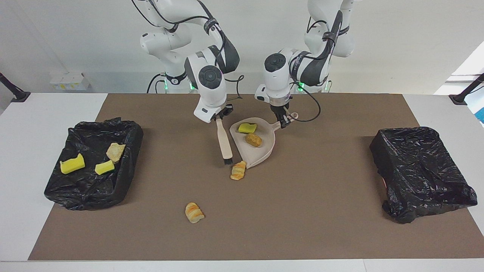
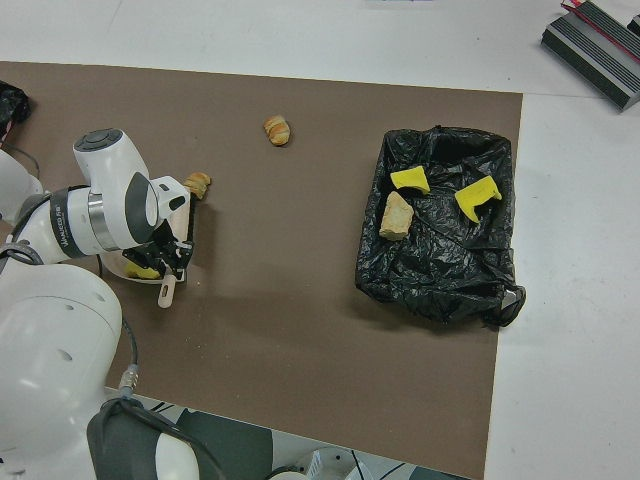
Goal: Sweep and dump trash in bin
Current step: 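Sweep the bread pieces and yellow sponge into the dustpan with the right gripper's brush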
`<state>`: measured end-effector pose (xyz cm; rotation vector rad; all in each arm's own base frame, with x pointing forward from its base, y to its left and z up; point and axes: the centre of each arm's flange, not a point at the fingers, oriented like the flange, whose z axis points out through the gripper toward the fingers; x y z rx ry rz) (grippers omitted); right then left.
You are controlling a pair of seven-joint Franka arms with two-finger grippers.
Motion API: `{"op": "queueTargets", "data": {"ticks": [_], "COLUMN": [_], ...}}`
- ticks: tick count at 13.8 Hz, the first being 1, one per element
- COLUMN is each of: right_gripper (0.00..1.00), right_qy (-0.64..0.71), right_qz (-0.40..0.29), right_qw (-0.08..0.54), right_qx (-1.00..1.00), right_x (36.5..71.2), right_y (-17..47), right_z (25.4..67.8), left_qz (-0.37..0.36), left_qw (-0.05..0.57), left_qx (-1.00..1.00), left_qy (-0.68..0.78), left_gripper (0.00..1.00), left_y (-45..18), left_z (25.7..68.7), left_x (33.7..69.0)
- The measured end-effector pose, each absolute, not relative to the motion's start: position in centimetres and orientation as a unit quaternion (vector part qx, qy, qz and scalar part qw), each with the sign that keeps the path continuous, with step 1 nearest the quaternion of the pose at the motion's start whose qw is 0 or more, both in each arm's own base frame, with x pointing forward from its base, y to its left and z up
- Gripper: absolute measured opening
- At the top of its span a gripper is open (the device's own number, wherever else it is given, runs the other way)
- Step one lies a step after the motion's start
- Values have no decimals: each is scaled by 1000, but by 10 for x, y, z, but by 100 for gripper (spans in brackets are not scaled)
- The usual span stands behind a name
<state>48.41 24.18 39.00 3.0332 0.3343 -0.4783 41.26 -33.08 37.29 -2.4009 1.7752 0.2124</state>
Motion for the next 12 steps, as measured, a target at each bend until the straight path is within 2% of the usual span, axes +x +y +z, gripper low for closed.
{"op": "queueTargets", "data": {"ticks": [7, 12], "right_gripper": [26, 26], "right_qy": [128, 157], "right_qz": [-107, -87], "right_qw": [131, 188], "right_qx": [977, 966], "right_x": [559, 627], "right_y": [133, 122], "right_z": [397, 375], "left_qz": [71, 71], "left_qw": [74, 74], "left_qx": [-801, -801], "left_qy": [590, 590], "left_gripper": [33, 33], "left_y": [-329, -329], "left_z": [373, 373], "left_x": [414, 414]}}
